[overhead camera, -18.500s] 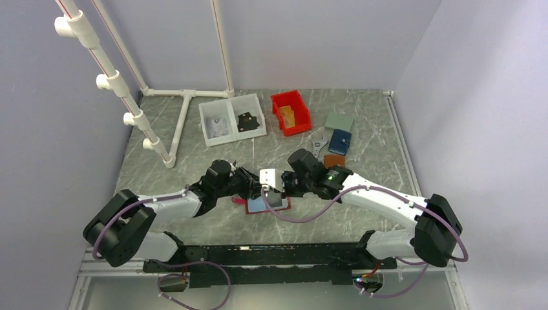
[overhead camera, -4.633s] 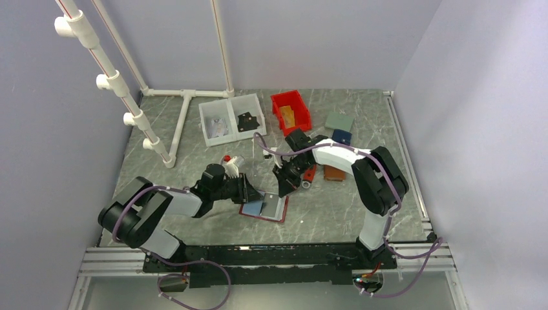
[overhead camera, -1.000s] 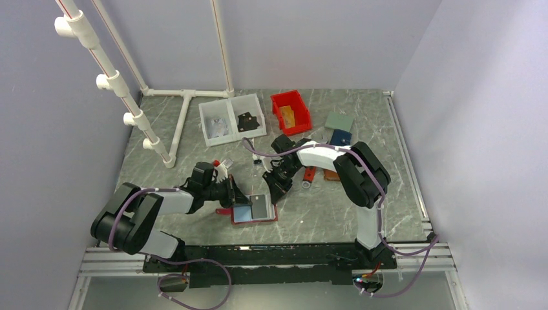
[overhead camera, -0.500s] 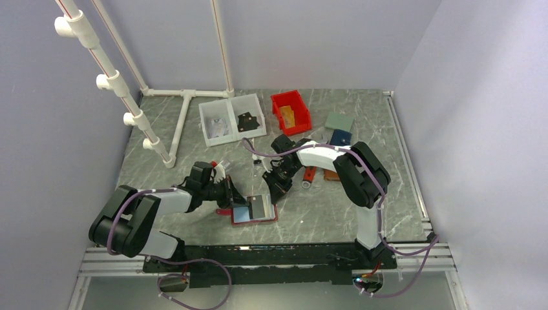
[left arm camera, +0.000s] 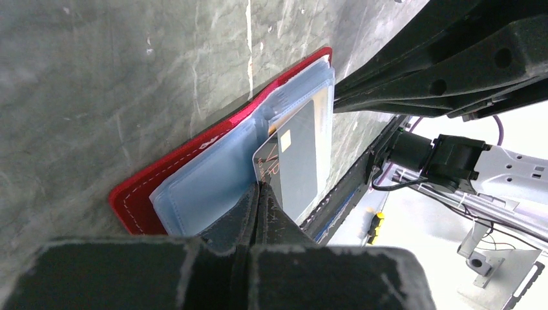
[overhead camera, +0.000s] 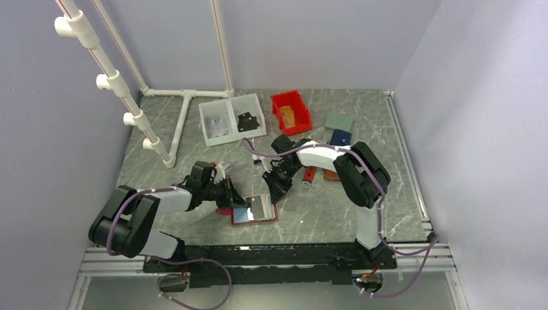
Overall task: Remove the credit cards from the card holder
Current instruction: Remove the credit card from the card holder.
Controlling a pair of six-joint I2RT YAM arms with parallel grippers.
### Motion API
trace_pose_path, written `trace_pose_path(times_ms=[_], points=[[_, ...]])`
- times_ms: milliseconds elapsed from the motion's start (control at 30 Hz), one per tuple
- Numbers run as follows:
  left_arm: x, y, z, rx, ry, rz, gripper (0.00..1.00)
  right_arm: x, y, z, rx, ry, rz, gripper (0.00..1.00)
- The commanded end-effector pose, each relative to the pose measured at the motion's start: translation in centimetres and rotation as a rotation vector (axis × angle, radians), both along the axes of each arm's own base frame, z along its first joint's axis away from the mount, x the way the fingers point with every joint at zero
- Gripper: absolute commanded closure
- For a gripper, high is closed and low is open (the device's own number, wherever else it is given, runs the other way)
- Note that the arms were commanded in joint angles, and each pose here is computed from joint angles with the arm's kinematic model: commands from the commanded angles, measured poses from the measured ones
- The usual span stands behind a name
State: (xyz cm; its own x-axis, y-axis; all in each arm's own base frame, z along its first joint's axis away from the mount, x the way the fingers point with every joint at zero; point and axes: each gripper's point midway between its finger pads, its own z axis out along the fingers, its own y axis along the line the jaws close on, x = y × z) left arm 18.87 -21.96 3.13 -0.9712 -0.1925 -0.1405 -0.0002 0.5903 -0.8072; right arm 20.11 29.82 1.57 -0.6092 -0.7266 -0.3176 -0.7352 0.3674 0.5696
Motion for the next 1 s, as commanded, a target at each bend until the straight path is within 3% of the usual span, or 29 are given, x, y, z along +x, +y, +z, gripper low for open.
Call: trace_pose_path(times_ms=[0, 200, 533, 733, 967], points=[[1.0, 0.4, 0.5, 0.042, -0.045, 0.015, 1.0, 1.6, -2.2, -3.5, -0.137, -0.111, 0.025, 0.87], [1.1, 0.9, 0.3, 0.08, -0.031, 0.038, 1.0, 1.5, -2.2, -3.7, -0.141, -0.108, 0.029, 0.88], [1.0, 0.6, 1.5, 0.035, -0.083, 0.021, 1.0, 1.5, -2.2, -3.5, -0.139, -0.109, 0.038, 0.87], [1.2, 0.7, 3.2, 0.027, -0.179, 0.002, 1.0, 1.5, -1.3, -0.3, -0.022, -0.119, 0.069, 0.7], [1.2, 0.8, 3.9, 0.032, -0.211, -0.018, 1.0, 1.4, -0.9, 3.0, 0.101, -0.121, 0.095, 0.62]])
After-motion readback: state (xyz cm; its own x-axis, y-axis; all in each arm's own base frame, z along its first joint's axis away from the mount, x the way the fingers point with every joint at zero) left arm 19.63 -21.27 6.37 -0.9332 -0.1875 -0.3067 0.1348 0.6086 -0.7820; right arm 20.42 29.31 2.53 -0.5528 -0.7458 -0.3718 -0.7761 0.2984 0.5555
